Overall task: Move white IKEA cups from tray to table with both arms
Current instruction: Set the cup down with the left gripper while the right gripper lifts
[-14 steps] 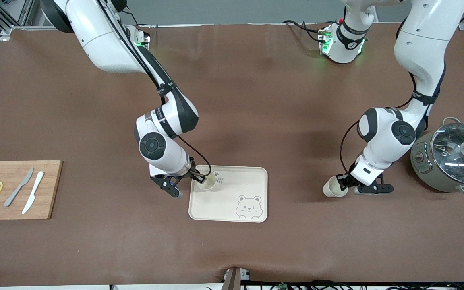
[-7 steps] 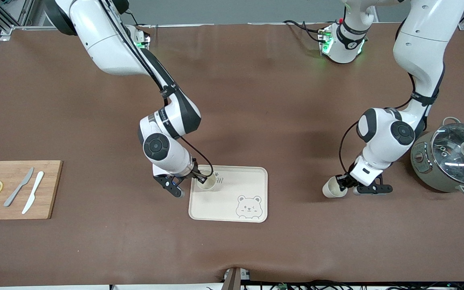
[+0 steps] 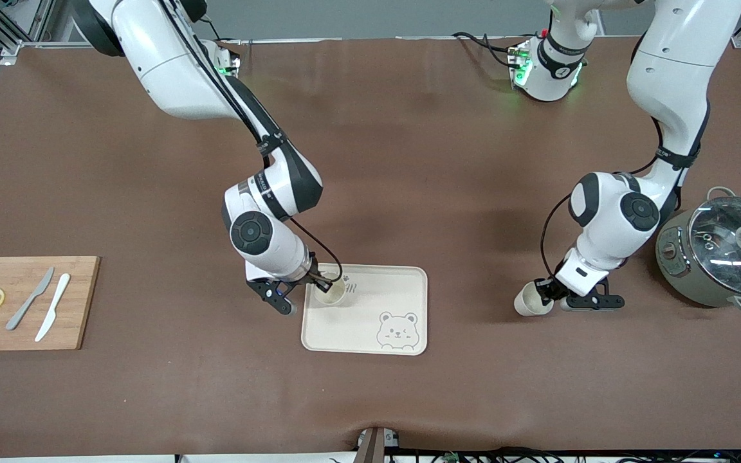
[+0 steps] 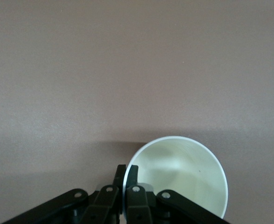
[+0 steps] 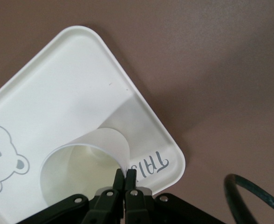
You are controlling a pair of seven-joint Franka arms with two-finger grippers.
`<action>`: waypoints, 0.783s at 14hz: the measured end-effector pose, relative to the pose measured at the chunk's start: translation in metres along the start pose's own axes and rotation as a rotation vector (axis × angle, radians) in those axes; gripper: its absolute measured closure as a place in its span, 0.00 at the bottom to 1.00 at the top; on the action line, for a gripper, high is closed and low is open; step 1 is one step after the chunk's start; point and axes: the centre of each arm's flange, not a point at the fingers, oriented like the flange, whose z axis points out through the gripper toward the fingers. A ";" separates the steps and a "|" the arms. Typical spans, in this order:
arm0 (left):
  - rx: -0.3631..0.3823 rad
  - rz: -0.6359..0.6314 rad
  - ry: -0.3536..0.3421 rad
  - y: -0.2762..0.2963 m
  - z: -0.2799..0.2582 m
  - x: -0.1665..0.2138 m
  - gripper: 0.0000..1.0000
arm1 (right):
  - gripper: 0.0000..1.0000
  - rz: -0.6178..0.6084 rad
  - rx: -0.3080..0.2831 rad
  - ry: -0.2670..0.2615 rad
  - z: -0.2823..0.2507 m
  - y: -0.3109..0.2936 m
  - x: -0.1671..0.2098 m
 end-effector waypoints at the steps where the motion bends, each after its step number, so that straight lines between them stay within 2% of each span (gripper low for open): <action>1: 0.004 0.012 0.001 0.000 0.000 0.000 0.96 | 0.98 -0.002 -0.002 -0.002 -0.007 -0.003 0.001; 3: 0.008 0.020 0.001 0.000 0.000 0.000 0.93 | 0.98 -0.009 -0.022 -0.012 -0.022 -0.006 0.002; 4: 0.010 0.023 0.001 0.000 0.000 0.000 0.85 | 0.98 -0.021 -0.029 -0.014 -0.030 -0.006 0.003; 11: 0.011 0.025 0.017 -0.001 -0.004 0.005 0.16 | 0.98 -0.071 -0.064 -0.019 -0.050 0.004 0.015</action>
